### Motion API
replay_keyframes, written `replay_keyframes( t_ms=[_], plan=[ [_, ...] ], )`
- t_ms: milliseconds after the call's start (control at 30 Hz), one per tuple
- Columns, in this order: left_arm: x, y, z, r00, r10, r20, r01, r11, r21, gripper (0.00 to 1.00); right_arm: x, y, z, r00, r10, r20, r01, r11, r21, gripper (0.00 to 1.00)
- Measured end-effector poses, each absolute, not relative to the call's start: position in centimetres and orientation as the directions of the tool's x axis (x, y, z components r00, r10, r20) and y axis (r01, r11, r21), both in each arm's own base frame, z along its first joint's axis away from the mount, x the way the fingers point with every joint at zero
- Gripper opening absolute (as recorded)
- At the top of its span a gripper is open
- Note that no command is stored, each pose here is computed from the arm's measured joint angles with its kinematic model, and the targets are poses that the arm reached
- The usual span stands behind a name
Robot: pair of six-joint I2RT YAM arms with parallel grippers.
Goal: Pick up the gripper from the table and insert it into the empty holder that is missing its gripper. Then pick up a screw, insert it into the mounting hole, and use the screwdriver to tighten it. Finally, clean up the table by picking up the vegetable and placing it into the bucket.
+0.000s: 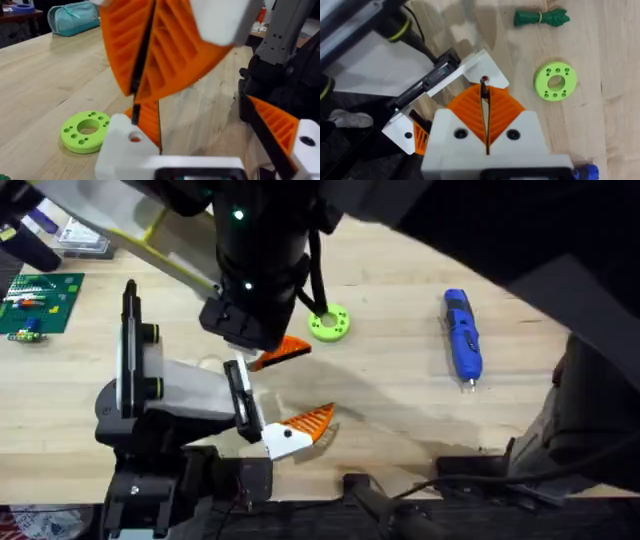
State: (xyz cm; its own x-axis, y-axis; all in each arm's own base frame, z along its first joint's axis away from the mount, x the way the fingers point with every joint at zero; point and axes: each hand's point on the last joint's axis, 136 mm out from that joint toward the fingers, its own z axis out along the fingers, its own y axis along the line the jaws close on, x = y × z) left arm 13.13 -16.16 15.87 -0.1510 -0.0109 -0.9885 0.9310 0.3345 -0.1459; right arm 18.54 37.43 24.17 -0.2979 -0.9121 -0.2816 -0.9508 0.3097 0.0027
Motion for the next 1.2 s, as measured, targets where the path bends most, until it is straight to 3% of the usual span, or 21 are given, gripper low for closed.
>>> replay_keyframes(
  t_ms=[1200],
  plan=[
    [13.13, -16.16, 15.87, -0.151, -0.011, -0.988, 0.931, 0.334, -0.146, 0.986, 18.83, 36.59, 23.97, -0.302, -0.92, -0.251, -0.947, 0.319, -0.029, 0.008]
  ],
)
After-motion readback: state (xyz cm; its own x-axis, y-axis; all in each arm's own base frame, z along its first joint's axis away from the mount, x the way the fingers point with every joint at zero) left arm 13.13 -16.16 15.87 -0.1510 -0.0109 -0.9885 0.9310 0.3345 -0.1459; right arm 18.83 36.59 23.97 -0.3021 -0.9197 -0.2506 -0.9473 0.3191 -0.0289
